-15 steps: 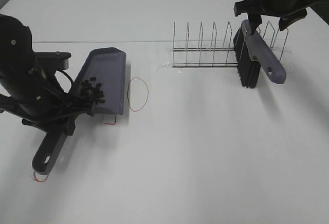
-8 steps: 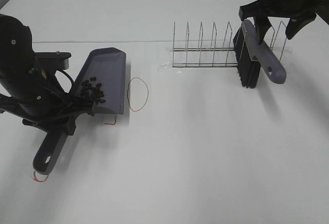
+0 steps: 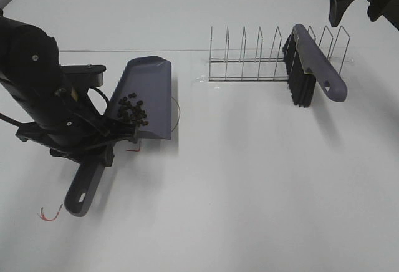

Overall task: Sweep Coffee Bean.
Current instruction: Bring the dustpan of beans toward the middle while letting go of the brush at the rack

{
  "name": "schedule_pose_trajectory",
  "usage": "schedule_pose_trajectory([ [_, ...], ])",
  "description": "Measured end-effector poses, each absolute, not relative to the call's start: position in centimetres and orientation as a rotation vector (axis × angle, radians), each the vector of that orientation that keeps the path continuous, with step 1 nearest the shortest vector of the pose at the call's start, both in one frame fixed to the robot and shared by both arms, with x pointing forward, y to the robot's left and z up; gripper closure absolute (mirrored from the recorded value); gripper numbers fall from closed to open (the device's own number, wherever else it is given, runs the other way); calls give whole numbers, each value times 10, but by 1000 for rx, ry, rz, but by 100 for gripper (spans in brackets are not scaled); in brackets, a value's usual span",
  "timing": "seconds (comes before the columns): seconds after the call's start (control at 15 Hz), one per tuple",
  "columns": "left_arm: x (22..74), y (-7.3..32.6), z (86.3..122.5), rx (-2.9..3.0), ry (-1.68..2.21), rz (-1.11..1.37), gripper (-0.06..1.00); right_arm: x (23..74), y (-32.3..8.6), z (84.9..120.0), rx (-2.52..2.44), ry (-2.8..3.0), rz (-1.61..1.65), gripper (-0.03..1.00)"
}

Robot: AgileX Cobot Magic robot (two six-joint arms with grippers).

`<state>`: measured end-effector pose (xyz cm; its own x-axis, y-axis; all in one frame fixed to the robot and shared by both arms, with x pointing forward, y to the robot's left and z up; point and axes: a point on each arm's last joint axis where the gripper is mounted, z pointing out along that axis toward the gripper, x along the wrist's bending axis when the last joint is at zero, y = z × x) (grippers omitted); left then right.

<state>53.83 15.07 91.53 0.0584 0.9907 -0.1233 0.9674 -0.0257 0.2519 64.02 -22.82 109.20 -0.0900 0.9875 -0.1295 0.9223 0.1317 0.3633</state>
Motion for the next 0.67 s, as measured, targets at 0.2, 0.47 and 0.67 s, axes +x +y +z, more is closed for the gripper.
schedule_pose_trajectory([
  [0.2,539,149,903,2063,2027,107,59,604,-234,1118,1847,2062,323,36],
  [0.47,546,139,888,2088,2033,89,59,555,-244,1122,1866,2077,305,36],
  [0.67,550,137,880,2102,2045,81,59,504,-254,1120,1894,2071,309,36],
])
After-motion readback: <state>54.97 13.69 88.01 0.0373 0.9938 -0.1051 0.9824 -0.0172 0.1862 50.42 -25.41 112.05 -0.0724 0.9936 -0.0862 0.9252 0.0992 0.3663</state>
